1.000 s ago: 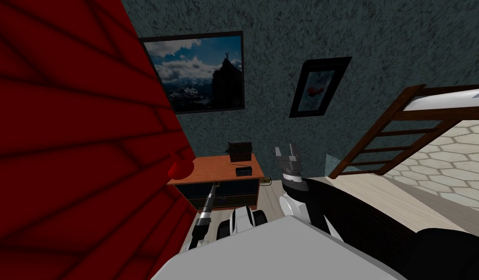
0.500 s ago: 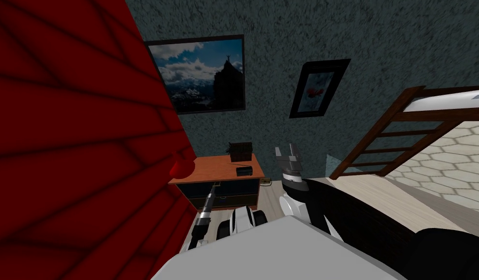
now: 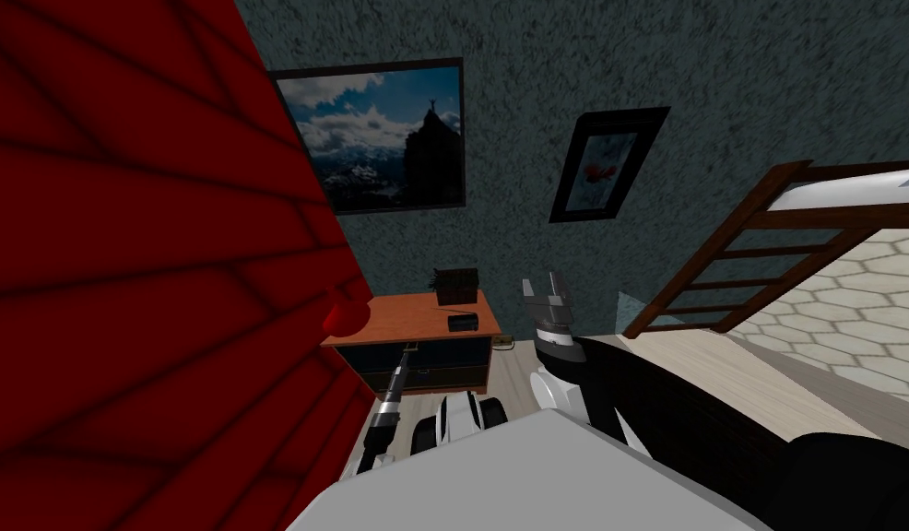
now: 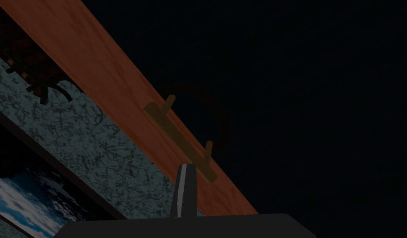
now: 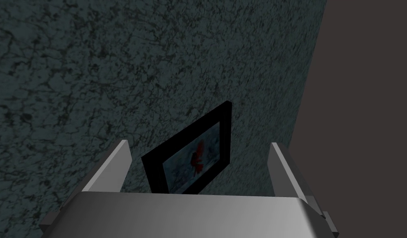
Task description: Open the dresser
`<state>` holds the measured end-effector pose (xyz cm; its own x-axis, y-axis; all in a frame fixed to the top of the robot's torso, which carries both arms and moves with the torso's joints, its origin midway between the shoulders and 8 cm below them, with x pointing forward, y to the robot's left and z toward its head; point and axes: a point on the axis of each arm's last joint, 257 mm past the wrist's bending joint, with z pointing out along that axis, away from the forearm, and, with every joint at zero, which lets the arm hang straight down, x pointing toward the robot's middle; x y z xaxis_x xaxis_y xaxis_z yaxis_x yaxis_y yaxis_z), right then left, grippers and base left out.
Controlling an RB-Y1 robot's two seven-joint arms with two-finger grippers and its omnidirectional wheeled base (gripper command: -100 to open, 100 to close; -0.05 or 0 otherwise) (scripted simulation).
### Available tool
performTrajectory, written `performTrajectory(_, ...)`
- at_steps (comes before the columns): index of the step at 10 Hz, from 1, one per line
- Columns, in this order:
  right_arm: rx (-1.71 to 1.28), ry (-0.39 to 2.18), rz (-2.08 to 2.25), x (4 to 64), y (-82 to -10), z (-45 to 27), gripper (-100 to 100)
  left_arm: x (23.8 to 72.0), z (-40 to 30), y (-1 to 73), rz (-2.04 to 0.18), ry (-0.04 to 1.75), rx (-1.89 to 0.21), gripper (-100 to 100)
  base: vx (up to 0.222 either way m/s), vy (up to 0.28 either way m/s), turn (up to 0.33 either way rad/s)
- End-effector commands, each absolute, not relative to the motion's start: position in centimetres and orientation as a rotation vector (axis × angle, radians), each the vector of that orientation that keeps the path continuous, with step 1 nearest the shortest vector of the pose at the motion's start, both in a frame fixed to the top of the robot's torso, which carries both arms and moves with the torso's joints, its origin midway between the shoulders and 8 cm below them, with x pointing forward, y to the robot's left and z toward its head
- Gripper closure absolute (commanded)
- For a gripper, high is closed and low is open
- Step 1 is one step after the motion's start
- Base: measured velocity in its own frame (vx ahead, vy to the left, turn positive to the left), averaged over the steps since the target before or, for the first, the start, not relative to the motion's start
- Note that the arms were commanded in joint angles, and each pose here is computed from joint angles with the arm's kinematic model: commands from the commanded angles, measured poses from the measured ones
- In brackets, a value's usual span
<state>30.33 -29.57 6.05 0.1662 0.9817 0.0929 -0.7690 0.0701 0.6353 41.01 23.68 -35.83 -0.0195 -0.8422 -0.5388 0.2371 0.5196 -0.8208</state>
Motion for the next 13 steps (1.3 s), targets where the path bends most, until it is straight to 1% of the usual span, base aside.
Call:
performTrajectory(1,0.638,0.411,1.374,30.3,-29.6,6.0,0,41.7,-35.3,23.9,-0.948,1.319,-0.586,100,-0.212,0.001,0.031)
performTrajectory(3,0.637,0.411,1.374,30.3,-29.6,6.1,0,42.4,-34.8,24.2,-0.952,1.317,-0.579,100,-0.232,0.003,0.038)
performTrajectory(4,0.638,0.411,1.374,30.3,-29.6,6.0,0,42.1,-34.9,24.1,-0.95,1.316,-0.58,100,-0.095,-0.003,0.007)
performTrajectory(5,0.638,0.412,1.374,30.3,-29.6,6.0,0,41.7,-35.5,24.0,-0.949,1.322,-0.594,-100,0.064,-0.012,-0.036)
performTrajectory(9,0.638,0.412,1.373,30.3,-29.6,6.0,0,40.6,-36.6,23.6,-0.946,1.331,-0.622,-100,0.175,-0.015,-0.028)
performTrajectory(12,0.638,0.412,1.374,30.3,-29.6,6.0,0,42.5,-35.7,23.9,-0.946,1.329,-0.617,-100,0.044,-0.018,-0.003)
performTrajectory(13,0.638,0.411,1.374,30.3,-29.6,6.0,0,42.1,-35.8,23.8,-0.946,1.328,-0.616,-100,0.006,-0.01,-0.002)
